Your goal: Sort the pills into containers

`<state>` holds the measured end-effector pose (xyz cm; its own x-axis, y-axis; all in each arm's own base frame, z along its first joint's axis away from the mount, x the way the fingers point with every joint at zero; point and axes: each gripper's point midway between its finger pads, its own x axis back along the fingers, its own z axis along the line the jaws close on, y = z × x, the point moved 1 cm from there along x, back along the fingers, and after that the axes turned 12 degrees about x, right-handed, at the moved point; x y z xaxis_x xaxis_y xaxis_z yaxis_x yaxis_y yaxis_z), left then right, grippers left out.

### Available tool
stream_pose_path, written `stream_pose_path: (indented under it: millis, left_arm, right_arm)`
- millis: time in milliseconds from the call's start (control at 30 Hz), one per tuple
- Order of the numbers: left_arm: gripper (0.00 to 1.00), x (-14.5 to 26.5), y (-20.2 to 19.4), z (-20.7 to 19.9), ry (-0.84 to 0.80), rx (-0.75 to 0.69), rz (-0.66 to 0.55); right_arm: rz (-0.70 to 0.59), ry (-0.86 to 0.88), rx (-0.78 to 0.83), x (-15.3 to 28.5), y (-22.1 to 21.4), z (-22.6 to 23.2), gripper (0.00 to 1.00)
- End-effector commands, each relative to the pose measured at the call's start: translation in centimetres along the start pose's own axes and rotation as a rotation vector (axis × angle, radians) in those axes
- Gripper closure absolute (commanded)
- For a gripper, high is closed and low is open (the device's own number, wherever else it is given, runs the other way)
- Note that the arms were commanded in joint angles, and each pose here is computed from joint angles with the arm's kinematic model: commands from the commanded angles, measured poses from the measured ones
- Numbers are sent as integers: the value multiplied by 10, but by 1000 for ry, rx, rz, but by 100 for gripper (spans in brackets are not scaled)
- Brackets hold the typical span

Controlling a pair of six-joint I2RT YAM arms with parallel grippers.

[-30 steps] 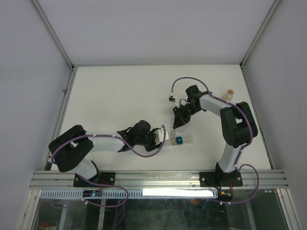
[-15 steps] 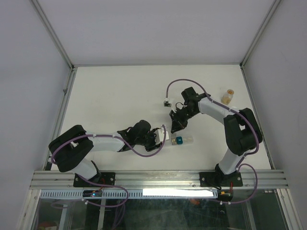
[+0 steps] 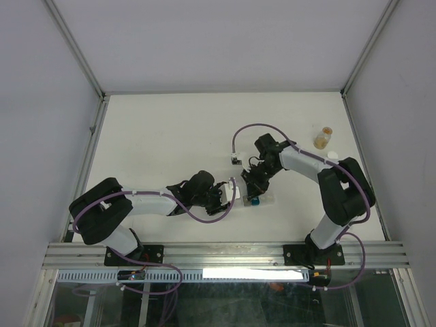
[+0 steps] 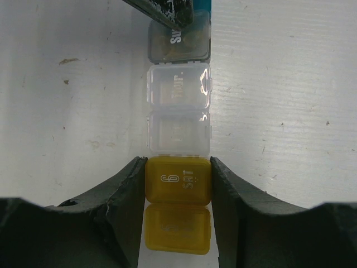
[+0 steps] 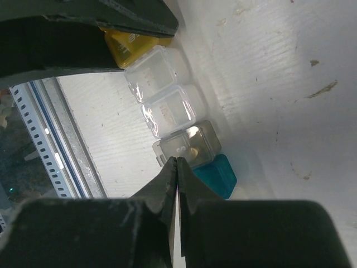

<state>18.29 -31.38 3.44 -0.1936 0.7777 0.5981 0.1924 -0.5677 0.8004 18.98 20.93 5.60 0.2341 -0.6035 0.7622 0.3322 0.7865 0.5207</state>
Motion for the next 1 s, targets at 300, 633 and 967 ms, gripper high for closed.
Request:
stream_pose_path:
  millis: [300,633,967]
  left_arm:
    - [79,-2,19,-6,-32,-15,-44]
    - [83,-3,20,-7,-43,-19,-45]
    - [82,-1,22,-7,-41,-23,-50]
  right_arm:
    - [-96,-27,120,17,25,14,97]
    - [177,-122,5,-15,-32,-14,100]
    - [-4,-28,30,1,2,4,96]
